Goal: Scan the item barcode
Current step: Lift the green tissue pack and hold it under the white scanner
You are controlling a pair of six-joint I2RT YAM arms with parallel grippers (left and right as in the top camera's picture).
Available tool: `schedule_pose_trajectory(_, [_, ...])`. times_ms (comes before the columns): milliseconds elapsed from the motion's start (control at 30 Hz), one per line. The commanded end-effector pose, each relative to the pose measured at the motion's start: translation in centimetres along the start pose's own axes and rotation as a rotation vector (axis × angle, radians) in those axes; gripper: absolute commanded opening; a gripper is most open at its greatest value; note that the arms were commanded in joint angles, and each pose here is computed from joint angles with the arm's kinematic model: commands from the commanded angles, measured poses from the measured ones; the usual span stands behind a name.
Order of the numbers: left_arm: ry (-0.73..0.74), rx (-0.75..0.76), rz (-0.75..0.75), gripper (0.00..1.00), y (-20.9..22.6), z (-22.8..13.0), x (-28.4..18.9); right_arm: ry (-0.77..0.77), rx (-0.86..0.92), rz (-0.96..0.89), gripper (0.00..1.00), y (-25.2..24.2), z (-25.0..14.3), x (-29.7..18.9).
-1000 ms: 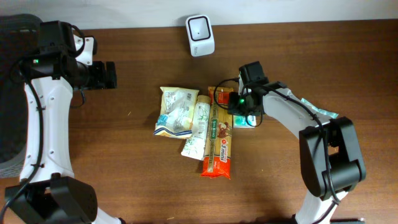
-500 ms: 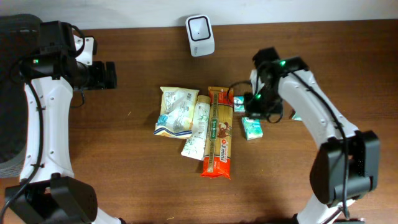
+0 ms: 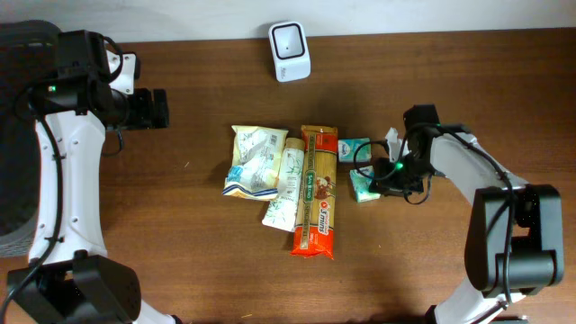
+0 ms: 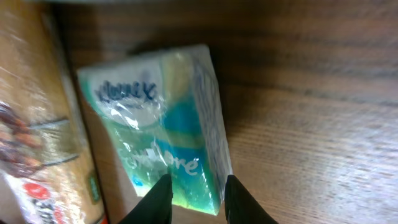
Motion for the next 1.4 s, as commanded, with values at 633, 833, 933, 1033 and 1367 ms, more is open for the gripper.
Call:
schedule_pose_trajectory(633, [-0.017, -0.009, -0.013, 0.99, -0.1, 0.1, -0.7, -0.439, -0.099, 0.869, 0.04, 5.0, -2.0, -12.2])
schedule_pose_trajectory(833, [-0.017, -0.009, -0.013, 0.99, -0.1, 0.1, -0.7, -0.505, -0.212, 1.06, 0.04, 5.8, -1.7, -13.7])
schedule_pose_trajectory(933, [-0.017, -0.009, -0.013, 0.99, -0.1, 0.1, -0.7, -0.495, -0.195, 1.07, 0.04, 5.8, -1.6, -13.8])
schedule_pose_trajectory(1033, [-0.017, -0.009, -0.013, 0.99, -0.1, 0.1, -0.7, -0.501, -0.205, 1.068, 0.04, 5.8, -1.5, -13.8])
schedule_pose_trajectory(1367, [-0.017, -0.011, -0.012, 0.99, 0.0, 0.1, -0.7, -0.503, -0.191, 0.978, 0.04, 5.5, -1.3, -13.3])
Point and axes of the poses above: each gripper's point midway between its finger pads, its own x axis out along the fingers, its own y axis along the line the jaws close on, z = x × y, the point moved 10 cm from there along -x, back along the fingers, and after that the axes turned 13 degrees about -x, right-handed, at the moved point
